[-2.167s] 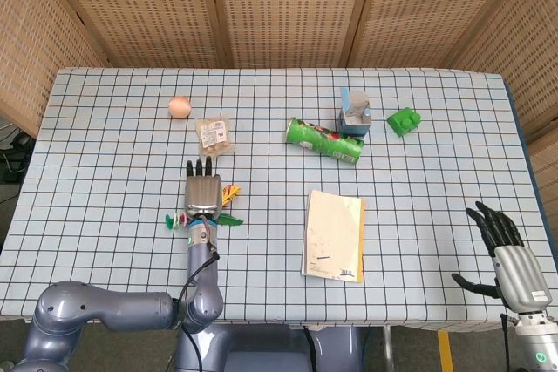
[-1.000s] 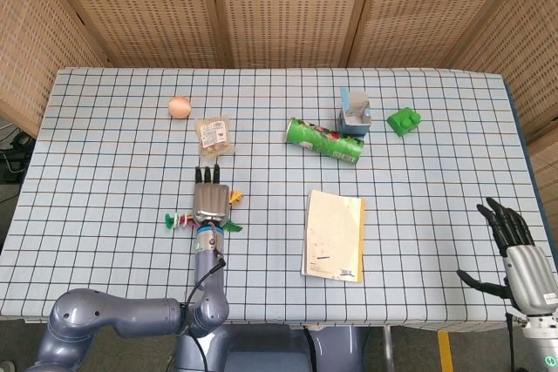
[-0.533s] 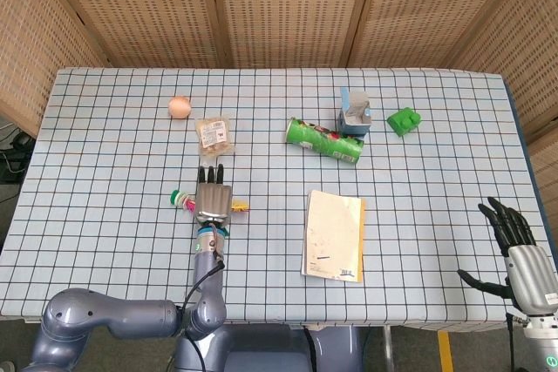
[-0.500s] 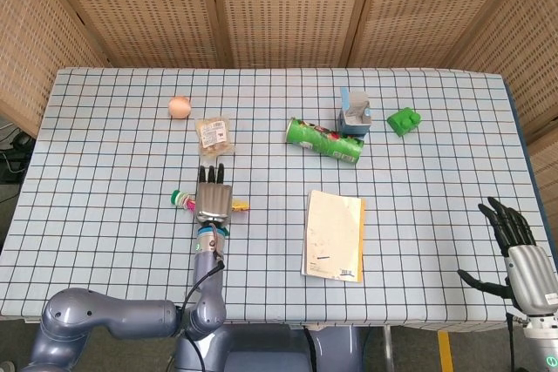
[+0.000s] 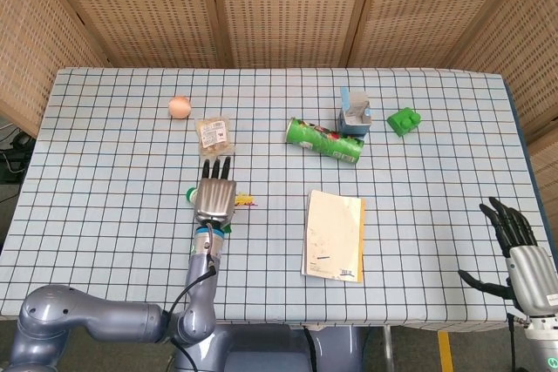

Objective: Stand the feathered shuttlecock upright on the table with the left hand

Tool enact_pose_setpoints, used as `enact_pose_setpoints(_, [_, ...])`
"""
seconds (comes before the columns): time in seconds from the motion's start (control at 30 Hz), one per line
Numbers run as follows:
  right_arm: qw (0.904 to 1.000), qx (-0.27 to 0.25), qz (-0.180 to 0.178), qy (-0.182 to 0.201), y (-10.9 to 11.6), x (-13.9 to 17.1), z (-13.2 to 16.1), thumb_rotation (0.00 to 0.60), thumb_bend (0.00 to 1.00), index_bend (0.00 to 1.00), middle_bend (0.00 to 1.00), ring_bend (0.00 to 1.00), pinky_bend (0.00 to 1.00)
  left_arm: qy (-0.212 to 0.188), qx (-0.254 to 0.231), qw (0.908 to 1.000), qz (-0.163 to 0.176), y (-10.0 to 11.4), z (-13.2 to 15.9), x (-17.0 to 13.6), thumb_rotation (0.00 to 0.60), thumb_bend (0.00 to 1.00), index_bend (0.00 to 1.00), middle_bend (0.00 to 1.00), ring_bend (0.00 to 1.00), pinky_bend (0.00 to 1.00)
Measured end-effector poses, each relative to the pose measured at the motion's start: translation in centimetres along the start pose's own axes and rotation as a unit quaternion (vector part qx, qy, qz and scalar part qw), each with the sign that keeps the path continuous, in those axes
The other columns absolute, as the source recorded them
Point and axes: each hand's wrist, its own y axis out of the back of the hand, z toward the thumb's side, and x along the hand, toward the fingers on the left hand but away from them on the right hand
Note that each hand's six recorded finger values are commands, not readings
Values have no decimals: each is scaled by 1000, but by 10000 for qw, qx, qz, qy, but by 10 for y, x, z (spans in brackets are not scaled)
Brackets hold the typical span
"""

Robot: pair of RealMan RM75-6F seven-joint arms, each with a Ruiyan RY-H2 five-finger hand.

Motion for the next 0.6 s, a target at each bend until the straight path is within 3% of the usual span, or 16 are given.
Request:
enact_pose_setpoints(0.4, [9999, 78, -2, 62, -1, 1, 4, 600, 60, 2, 0, 0, 18, -114, -1055, 9938, 333, 23, -53, -17, 600, 530, 620, 0, 0, 0])
enact_pose_setpoints(0.6, [9999, 135, 5, 94, -3, 2, 7, 600, 60, 2, 0, 0, 18, -323, -1731, 9830, 527, 27, -72, -30, 600, 546, 638, 0, 0, 0])
